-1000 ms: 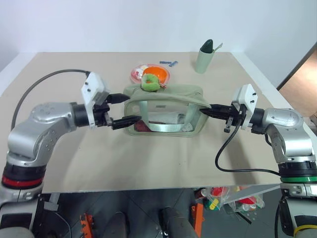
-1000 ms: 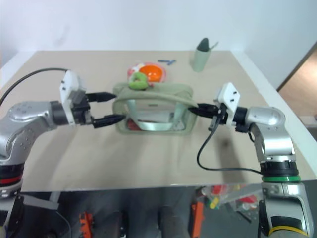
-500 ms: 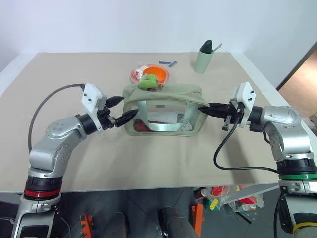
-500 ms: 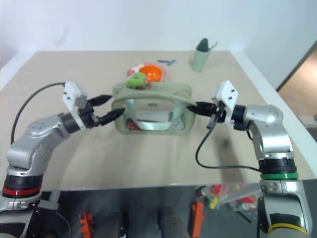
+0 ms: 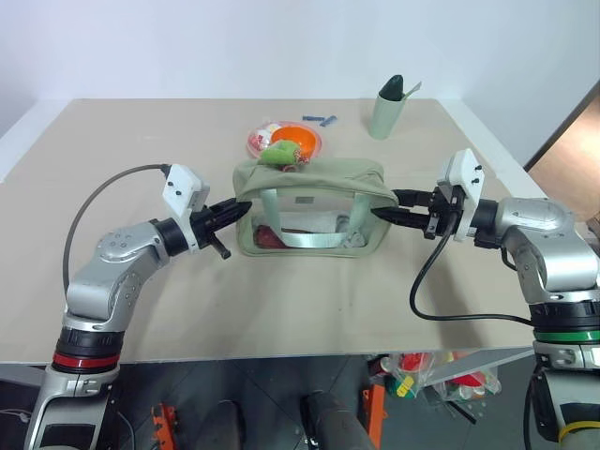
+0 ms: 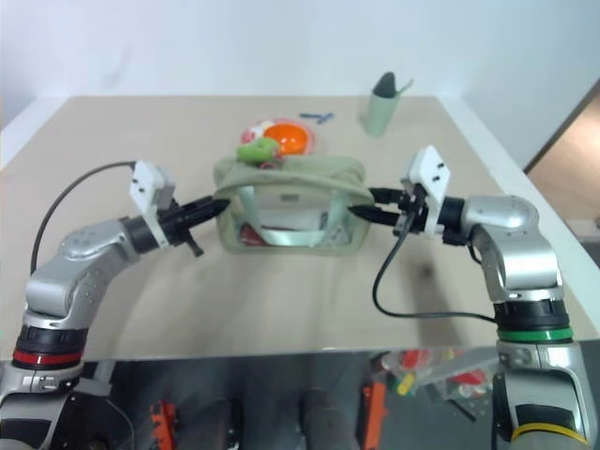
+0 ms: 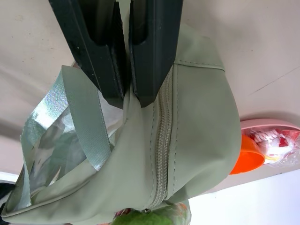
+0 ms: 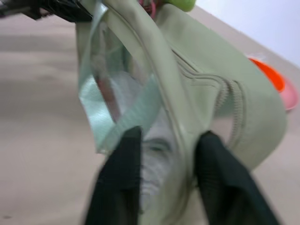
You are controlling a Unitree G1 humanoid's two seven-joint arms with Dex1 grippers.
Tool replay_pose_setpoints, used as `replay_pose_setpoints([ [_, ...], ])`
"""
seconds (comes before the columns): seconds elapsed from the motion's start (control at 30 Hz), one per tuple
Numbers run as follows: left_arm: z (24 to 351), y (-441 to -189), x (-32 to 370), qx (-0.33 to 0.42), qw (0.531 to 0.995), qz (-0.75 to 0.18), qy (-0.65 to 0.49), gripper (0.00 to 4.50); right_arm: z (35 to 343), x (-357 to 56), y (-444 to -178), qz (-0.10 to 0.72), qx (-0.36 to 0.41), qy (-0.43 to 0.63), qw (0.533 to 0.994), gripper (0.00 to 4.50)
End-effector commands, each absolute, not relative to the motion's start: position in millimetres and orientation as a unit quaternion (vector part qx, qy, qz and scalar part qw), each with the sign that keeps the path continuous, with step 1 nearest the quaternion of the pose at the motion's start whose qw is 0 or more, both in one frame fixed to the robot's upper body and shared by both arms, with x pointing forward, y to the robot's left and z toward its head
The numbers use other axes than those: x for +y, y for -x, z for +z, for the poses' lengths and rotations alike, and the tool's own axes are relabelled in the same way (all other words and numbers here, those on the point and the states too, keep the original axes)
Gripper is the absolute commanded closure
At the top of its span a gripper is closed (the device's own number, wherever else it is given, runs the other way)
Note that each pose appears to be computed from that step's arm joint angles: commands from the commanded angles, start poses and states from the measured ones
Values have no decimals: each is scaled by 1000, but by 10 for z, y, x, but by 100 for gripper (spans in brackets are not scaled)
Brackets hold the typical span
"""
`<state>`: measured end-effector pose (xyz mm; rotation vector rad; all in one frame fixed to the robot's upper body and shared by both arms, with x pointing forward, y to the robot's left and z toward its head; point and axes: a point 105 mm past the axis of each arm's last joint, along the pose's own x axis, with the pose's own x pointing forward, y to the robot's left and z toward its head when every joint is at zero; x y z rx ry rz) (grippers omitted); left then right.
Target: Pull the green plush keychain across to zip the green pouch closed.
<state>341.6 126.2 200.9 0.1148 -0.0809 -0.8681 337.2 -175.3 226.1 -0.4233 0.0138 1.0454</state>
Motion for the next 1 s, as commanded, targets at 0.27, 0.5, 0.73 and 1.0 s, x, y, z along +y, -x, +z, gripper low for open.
replay_pose_setpoints([
  [0.27, 2081, -3336, 1230, -53, 895, -437, -70, 450, 3232, -1849, -3574, 438, -94, 192, 873, 4],
  [0.5, 2026, -3291, 1150, -51, 892, -445, -68, 450, 3363, -1005, -3899, 472, -152, 204, 844, 4],
  [0.73, 1997, -3252, 1107, -51, 891, -446, -69, 450, 3176, -487, -4002, 540, -149, 210, 801, 4],
  [1.0, 1987, -3243, 1115, -51, 893, -441, -69, 450, 2870, -319, -4021, 573, -99, 204, 788, 4],
])
